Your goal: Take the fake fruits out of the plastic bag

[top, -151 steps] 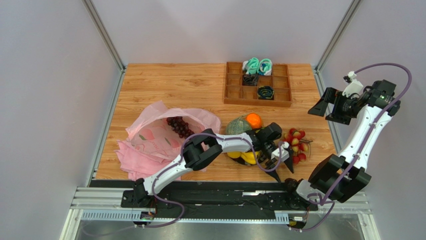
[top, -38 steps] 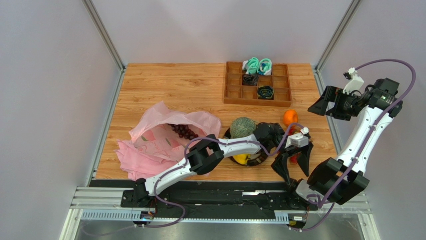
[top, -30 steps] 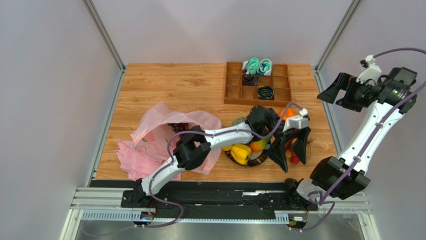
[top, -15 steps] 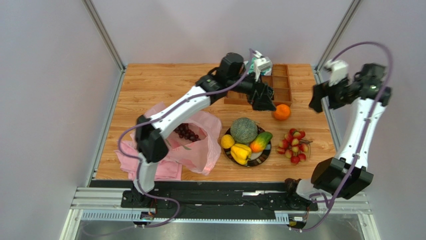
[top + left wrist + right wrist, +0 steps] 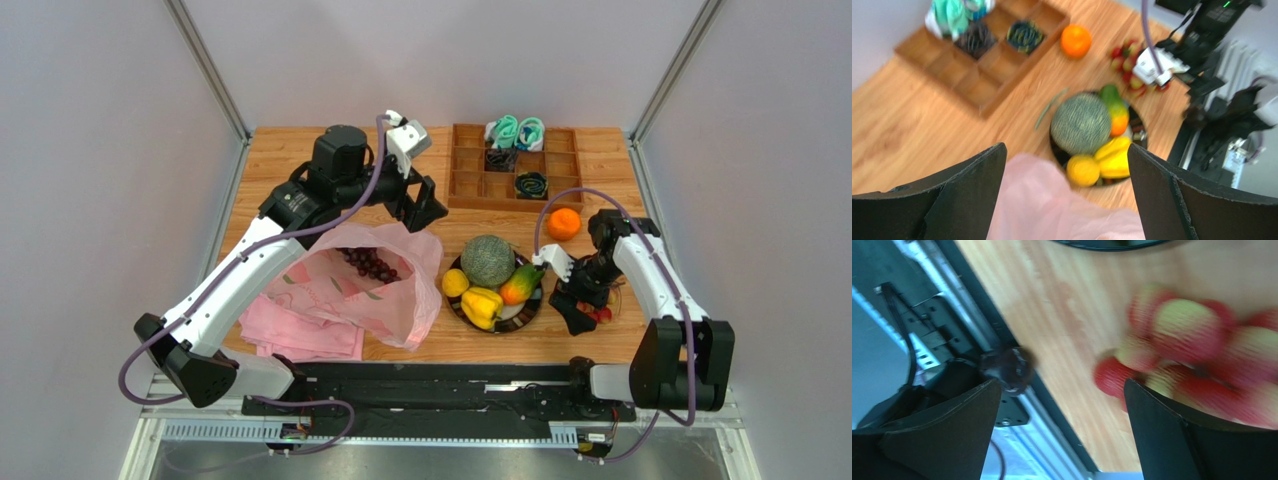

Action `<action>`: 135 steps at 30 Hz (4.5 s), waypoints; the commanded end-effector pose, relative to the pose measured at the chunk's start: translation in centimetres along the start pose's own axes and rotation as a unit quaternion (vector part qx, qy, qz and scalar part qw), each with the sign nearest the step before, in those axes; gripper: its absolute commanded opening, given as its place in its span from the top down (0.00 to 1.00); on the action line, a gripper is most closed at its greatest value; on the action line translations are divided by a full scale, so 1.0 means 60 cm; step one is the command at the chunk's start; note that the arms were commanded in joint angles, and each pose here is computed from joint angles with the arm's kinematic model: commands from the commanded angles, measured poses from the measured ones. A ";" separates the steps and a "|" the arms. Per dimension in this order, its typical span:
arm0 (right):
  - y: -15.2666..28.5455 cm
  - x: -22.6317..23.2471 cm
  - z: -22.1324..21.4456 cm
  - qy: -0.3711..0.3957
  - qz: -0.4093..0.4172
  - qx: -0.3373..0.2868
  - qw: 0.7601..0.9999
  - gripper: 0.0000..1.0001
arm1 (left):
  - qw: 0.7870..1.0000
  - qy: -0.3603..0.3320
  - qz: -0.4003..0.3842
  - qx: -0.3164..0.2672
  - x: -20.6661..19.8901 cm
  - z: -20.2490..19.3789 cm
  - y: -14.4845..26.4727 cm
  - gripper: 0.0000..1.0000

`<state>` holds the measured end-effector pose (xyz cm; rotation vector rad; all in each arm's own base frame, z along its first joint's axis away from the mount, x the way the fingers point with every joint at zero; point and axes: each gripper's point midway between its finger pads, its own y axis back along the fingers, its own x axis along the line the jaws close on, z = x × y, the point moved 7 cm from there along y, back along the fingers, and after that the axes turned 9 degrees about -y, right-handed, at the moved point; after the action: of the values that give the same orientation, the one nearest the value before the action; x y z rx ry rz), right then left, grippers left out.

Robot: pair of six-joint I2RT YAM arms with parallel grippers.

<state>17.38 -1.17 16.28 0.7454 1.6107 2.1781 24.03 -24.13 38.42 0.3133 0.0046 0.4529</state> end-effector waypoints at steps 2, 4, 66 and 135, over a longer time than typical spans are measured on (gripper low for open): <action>-0.003 0.079 -0.047 -0.071 0.182 0.122 0.973 0.02 | 0.996 -0.035 0.055 0.062 0.023 -0.066 0.019 0.01; -0.009 0.069 -0.054 -0.065 0.195 0.157 0.966 0.02 | 0.995 -0.035 0.071 0.067 0.030 -0.078 0.028 0.01; -0.089 0.172 0.007 0.652 0.257 -0.069 0.710 0.15 | 0.987 -0.072 0.086 0.113 0.022 -0.210 0.084 0.01; -0.095 0.172 0.121 0.587 0.069 -0.147 0.793 0.64 | 0.985 -0.118 0.086 0.094 0.010 -0.209 0.123 0.01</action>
<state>11.43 10.49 15.35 -0.8974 1.6031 3.1917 19.87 -13.63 26.98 0.5861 -0.1559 0.5892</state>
